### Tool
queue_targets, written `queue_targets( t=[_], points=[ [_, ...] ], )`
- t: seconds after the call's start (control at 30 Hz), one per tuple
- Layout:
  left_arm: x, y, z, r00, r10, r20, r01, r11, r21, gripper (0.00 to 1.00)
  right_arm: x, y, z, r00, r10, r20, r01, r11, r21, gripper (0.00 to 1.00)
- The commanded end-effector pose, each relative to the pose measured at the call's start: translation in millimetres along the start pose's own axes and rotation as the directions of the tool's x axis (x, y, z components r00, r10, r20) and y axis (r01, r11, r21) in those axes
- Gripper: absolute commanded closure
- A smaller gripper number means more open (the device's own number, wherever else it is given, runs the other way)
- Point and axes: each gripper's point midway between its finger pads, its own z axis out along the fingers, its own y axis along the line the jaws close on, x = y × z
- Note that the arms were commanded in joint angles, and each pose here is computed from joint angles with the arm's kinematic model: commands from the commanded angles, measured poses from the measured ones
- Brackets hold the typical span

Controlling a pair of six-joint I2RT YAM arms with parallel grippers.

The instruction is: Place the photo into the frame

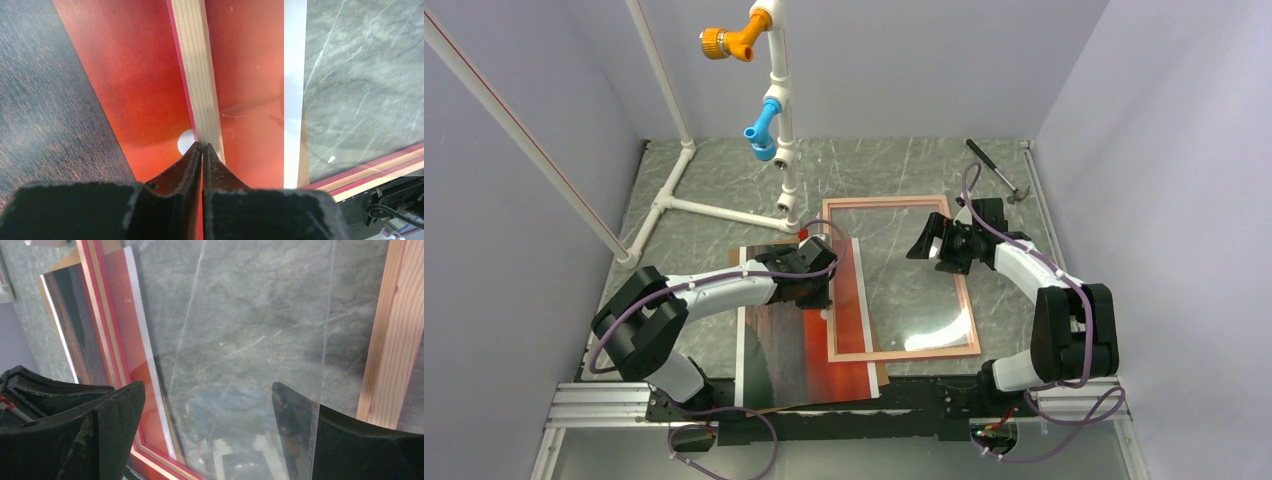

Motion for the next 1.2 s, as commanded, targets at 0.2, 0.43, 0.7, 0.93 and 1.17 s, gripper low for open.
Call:
queue_targets(
  t=[0.2, 0.43, 0.7, 0.93, 1.17],
  points=[
    [16, 16, 7, 0.998, 0.042, -0.051, -0.046, 0.996, -0.073, 0.91, -8, -4, -8, 0.998, -0.058, 0.026, 0.056, 0.994, 0.091, 0.0],
    [16, 15, 7, 0.998, 0.046, -0.052, -0.05, 0.996, -0.075, 0.91, -9, -6, -8, 0.996, -0.084, 0.019, 0.081, 0.989, 0.121, 0.0],
    [16, 17, 8, 0.997, 0.046, -0.055, -0.05, 0.995, -0.083, 0.91, -10, -9, -11, 0.994, -0.105, 0.021, 0.1, 0.981, 0.166, 0.0],
    [17, 17, 8, 0.997, 0.049, -0.057, -0.054, 0.995, -0.087, 0.91, -6, -13, -11, 0.993, -0.118, 0.012, 0.113, 0.973, 0.203, 0.0],
    [18, 19, 8, 0.997, 0.049, -0.06, -0.054, 0.994, -0.095, 0.92, -6, -18, -16, 0.991, -0.132, 0.023, 0.122, 0.96, 0.251, 0.0]
  ],
)
